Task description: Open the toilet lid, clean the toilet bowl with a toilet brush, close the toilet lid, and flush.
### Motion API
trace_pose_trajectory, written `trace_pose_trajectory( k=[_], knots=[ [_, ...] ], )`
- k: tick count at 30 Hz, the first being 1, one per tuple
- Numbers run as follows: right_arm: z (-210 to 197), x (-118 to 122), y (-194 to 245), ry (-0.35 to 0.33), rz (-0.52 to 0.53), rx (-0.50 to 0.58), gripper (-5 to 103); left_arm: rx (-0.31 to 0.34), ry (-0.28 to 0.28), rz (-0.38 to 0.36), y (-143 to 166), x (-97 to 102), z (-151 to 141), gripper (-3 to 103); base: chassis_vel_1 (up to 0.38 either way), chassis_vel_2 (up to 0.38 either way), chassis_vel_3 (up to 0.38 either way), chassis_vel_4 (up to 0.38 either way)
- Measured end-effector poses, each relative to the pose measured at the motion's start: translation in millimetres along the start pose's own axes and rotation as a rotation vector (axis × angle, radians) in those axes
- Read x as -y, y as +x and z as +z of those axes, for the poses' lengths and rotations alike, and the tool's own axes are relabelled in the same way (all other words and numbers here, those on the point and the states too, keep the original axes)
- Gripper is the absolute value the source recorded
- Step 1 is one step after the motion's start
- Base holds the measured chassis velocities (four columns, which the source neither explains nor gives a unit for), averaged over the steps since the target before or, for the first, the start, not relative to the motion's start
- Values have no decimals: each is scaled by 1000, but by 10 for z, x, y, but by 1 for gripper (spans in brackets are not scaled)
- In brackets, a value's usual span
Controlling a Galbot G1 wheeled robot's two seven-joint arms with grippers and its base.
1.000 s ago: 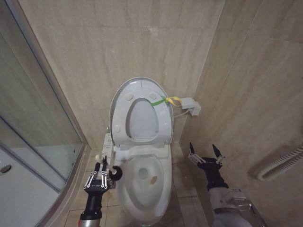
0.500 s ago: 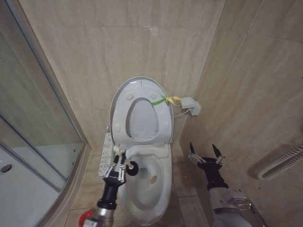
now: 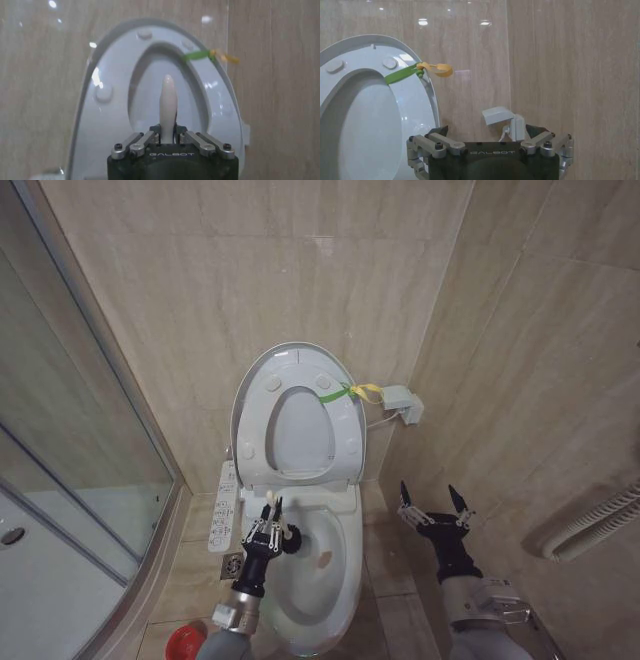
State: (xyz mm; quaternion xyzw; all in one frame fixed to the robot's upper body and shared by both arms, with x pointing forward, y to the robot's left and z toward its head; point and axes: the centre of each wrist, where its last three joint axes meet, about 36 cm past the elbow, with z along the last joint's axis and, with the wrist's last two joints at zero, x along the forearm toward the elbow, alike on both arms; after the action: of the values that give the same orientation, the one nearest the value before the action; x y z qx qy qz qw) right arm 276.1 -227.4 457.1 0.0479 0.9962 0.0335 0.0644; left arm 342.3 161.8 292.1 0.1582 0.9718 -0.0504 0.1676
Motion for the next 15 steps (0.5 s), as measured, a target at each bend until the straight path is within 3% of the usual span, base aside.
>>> trace_pose_trajectory(
  k=[15],
  knots=[
    [0, 0, 0, 0, 0, 0, 100, -94, -25, 53, -172, -116, 818, 18, 0, 0, 0, 0]
  ],
)
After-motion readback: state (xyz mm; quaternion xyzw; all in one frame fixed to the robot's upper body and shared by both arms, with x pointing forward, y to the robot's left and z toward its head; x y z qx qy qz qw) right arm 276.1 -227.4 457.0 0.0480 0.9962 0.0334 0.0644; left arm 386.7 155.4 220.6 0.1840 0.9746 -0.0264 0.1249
